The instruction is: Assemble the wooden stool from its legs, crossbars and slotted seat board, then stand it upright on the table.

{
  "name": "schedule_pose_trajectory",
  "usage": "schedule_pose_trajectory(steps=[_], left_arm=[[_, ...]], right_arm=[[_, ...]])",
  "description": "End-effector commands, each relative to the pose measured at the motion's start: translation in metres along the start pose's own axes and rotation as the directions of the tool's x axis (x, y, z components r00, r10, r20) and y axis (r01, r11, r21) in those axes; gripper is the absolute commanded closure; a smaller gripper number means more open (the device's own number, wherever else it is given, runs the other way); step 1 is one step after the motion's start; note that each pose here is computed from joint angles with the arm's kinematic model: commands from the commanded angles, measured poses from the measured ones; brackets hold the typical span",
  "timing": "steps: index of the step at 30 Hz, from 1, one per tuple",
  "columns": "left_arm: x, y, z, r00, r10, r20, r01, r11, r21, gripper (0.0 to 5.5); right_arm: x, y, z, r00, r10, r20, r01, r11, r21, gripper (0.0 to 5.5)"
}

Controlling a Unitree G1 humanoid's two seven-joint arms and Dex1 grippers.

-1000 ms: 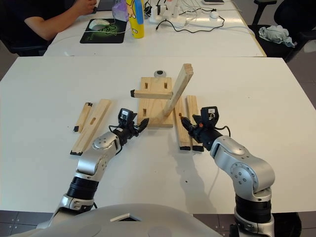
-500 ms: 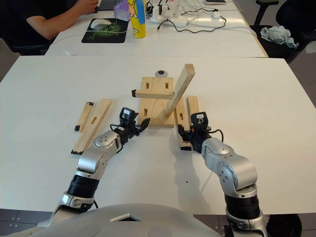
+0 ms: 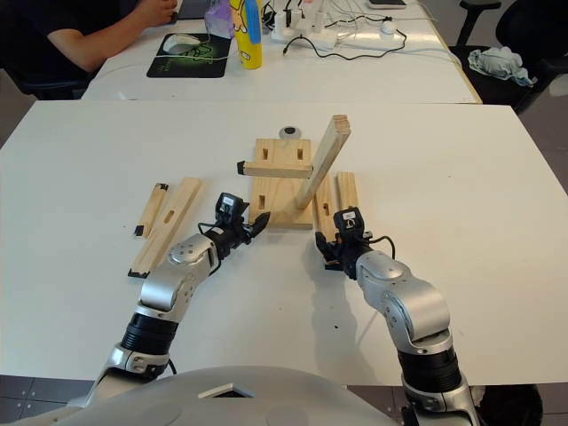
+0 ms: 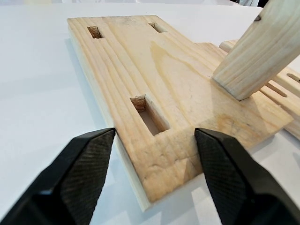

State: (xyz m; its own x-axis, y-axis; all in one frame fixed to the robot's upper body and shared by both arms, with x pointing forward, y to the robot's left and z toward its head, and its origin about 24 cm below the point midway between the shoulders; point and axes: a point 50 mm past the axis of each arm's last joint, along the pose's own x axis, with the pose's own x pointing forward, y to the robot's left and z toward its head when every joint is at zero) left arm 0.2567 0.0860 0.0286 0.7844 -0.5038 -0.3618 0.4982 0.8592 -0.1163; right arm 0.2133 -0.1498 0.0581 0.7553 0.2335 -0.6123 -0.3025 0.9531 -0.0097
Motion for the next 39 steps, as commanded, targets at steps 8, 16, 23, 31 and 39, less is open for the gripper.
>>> schedule_pose_trajectory(steps=[8,16,23,31,39], left_arm=[[0.002,-0.003,-0.015,0.997,-0.007,-0.083,0.006,1.000,-0.014,2.33],[0.003,-0.004,-0.014,0.996,-0.026,-0.086,0.025,1.000,-0.007,2.33],[0.004,-0.001,-0.015,0.996,-0.016,-0.086,0.015,1.000,-0.005,2.33],[-0.004,0.014,-0.010,0.999,-0.029,-0.040,0.029,1.000,-0.011,2.13],[-0.062,0.044,0.005,0.967,-0.248,0.051,0.253,0.958,-0.132,1.05]], right_arm=[[0.007,0.004,-0.004,0.998,-0.017,-0.067,0.018,1.000,0.012,2.75],[0.008,0.006,0.002,0.997,-0.057,-0.043,0.057,0.998,0.015,3.34],[-0.003,-0.007,0.054,0.952,-0.132,0.275,0.075,0.975,0.208,3.43],[-0.026,-0.047,0.101,0.798,-0.256,0.545,0.109,0.952,0.287,3.44],[-0.060,-0.112,0.166,0.611,-0.127,0.781,-0.177,0.940,0.292,3.44]])
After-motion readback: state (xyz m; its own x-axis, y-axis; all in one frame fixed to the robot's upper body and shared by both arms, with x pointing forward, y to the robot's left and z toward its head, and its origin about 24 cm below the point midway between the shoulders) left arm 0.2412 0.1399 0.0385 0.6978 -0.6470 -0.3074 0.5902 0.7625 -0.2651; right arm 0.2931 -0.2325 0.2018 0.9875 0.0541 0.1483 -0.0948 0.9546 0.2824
